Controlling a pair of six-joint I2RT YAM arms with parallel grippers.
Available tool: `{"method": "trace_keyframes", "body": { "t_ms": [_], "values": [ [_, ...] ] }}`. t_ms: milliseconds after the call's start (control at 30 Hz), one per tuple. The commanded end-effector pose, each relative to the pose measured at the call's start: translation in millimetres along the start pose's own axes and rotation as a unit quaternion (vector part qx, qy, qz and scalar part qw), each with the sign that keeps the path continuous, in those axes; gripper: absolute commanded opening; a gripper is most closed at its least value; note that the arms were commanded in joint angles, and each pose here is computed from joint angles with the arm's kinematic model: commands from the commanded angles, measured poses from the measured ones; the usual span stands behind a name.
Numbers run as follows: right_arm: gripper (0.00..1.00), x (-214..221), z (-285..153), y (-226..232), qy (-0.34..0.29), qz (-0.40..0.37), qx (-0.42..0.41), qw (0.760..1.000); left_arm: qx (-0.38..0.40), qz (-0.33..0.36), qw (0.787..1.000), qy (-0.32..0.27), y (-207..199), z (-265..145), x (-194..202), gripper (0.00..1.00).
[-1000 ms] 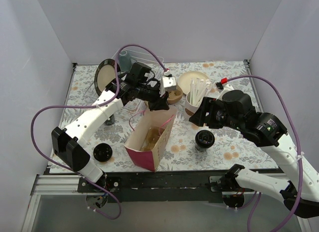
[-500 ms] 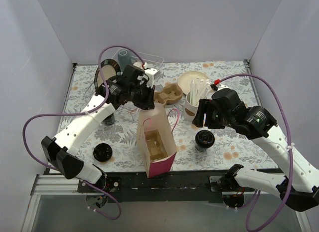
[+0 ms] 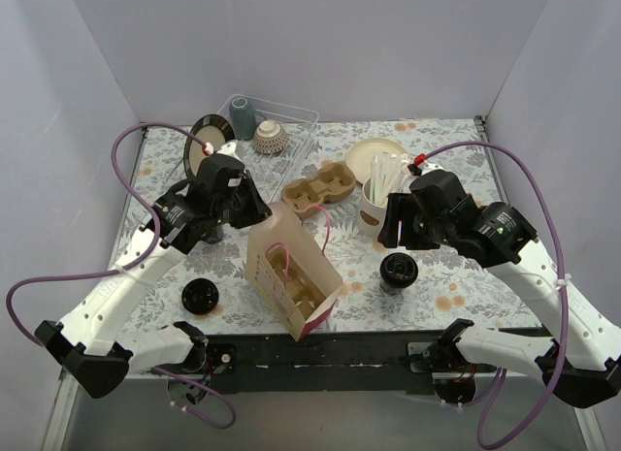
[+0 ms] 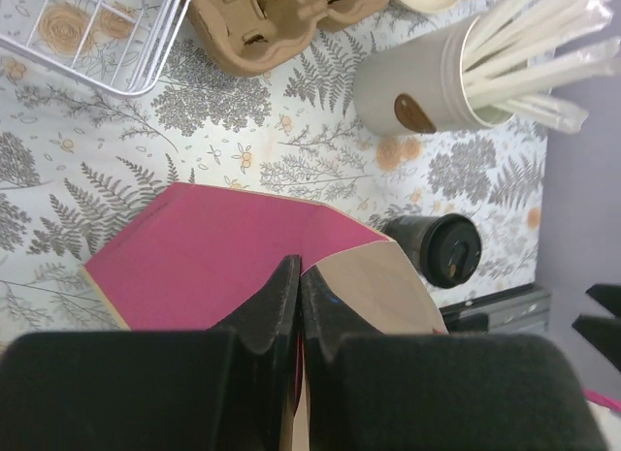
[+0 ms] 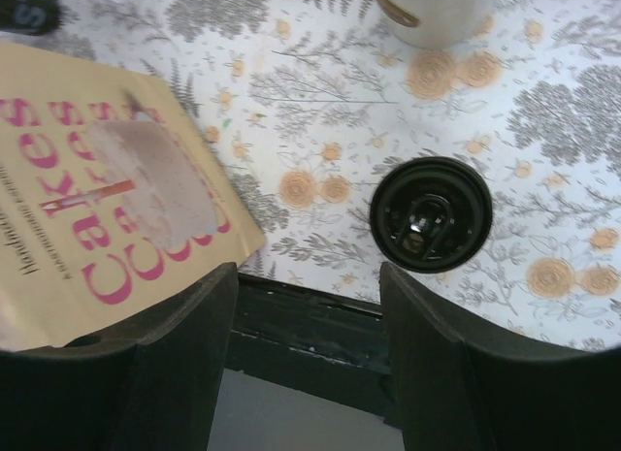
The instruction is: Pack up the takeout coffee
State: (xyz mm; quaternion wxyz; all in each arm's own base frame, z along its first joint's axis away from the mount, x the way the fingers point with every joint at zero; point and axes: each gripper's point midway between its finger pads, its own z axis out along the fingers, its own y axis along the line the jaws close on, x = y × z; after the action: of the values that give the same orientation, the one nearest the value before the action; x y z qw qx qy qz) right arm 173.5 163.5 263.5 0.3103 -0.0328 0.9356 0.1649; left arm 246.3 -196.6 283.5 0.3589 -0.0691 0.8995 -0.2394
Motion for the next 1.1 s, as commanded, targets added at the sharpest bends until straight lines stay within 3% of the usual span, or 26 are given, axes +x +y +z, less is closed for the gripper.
{"method": "trace_keyframes", "body": {
  "t_ms": [0,167,467,800,867,900,1000,1067],
  "values": [
    [0.66,-38,-27,47,-0.064,0.003,-0.119,0.991,0.008,-0.126,0.991,-0.048,-5,-7,-16,0.00],
    [0.66,-35,-28,52,-0.047,0.001,-0.127,0.991,0.011,-0.187,0.980,-0.070,-1,-10,-18,0.00],
    [0.65,-54,-50,75,-0.036,-0.009,-0.156,0.987,-0.032,-0.200,0.970,-0.137,2,-15,-65,0.00],
    [0.65,-41,-46,73,-0.006,-0.002,-0.153,0.988,-0.029,-0.221,0.973,-0.055,16,-5,-11,0.00],
    [0.65,-35,-42,76,0.013,-0.009,-0.158,0.987,-0.030,-0.185,0.981,-0.043,18,-6,-6,0.15],
    [0.65,-31,-39,76,0.022,-0.011,-0.157,0.987,-0.021,-0.170,0.984,-0.042,14,-9,-8,0.34],
    [0.65,-29,-37,77,0.029,-0.013,-0.158,0.987,0.002,-0.093,0.995,-0.042,7,-14,-13,0.63],
    [0.65,-30,-36,74,0.025,-0.014,-0.151,0.988,0.012,-0.029,0.999,-0.034,2,-14,-15,0.66]
  ]
}}
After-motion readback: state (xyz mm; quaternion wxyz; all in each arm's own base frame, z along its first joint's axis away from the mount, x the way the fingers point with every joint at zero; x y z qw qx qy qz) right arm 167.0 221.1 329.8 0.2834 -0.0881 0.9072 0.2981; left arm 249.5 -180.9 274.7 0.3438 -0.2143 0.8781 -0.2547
